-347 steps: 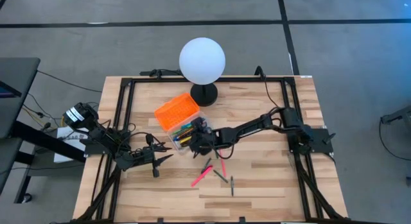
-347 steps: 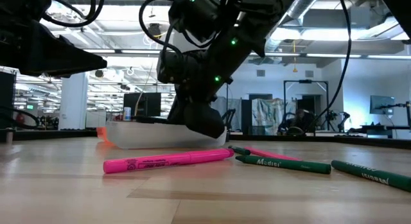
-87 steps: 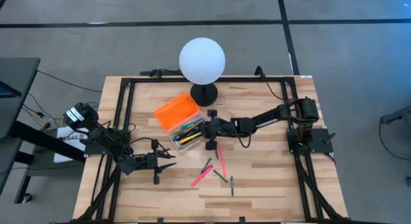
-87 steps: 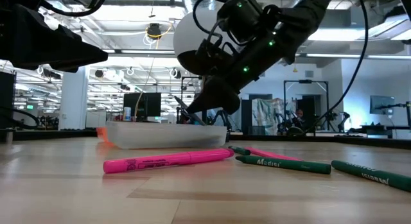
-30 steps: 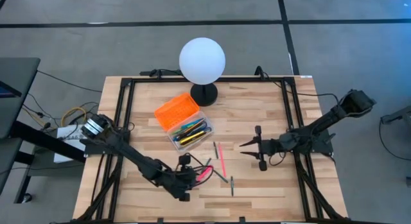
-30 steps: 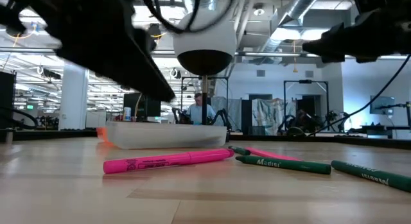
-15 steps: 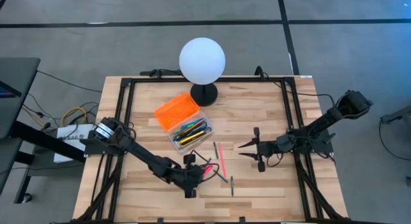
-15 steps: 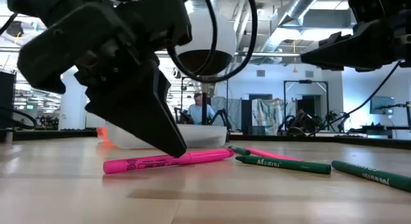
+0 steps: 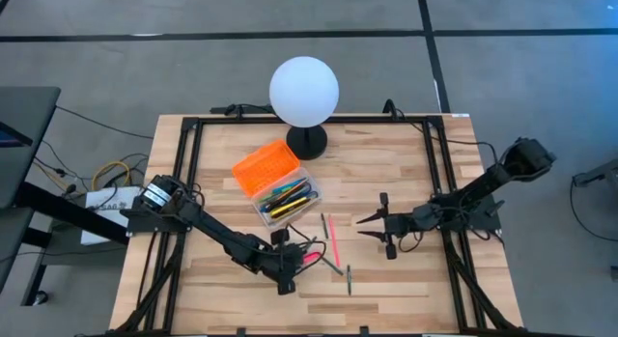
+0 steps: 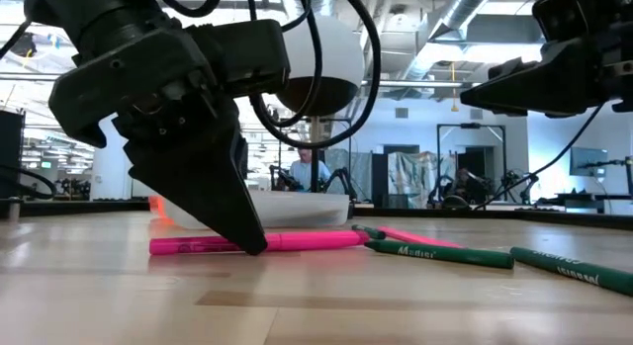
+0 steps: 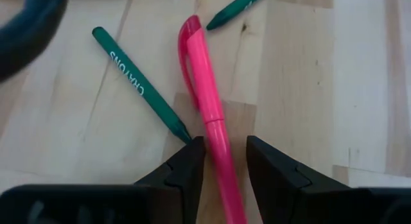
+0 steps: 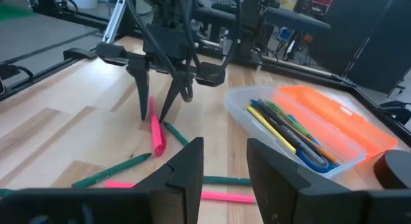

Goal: Pick & place school supplies into a supply box
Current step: Put the pink pen into the orange supply box

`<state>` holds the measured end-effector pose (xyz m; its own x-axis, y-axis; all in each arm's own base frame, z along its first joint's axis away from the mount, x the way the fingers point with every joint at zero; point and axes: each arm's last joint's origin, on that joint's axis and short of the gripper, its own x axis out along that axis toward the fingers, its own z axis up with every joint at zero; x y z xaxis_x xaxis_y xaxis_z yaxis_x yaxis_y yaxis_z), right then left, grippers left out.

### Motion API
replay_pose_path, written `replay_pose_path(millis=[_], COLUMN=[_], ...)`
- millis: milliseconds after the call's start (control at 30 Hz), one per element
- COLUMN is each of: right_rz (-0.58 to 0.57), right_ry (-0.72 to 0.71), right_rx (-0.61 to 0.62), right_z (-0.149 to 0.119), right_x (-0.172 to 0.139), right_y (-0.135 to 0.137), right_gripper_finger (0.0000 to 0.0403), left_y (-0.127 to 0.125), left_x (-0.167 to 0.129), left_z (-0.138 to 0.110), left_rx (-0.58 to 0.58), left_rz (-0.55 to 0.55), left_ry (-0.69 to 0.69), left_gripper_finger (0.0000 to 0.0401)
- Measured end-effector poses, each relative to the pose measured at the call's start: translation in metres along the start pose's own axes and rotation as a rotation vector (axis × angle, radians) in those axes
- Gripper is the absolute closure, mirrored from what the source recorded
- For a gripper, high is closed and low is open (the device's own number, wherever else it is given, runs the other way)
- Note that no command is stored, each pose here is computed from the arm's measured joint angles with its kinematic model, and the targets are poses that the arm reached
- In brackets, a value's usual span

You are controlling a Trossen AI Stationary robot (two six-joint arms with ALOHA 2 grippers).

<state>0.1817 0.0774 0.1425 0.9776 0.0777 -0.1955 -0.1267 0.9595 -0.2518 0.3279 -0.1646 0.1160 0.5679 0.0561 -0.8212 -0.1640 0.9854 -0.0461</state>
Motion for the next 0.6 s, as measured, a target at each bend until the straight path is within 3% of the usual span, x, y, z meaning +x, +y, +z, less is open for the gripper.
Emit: replay_pose_path(millis=[367, 600], right_rz=[0.005, 0.006], right_ry=[0.026, 0.031], right_rx=[0.018, 0.024], right_z=[-0.0064, -0.0082], right_x=[0.0038, 0.005], right_y=[0.0027, 0.0035], right_gripper_finger=[0.029, 0.029], left_y=[0.0028, 0.0044], left_x=[-0.0002, -0.0008], left_z=[-0.0032, -0.0076], left_rx=[0.015, 0.027], left_rz=[0.021, -0.016], left_ry=[0.038, 0.122], left_gripper_finger=[0.0371, 0.036])
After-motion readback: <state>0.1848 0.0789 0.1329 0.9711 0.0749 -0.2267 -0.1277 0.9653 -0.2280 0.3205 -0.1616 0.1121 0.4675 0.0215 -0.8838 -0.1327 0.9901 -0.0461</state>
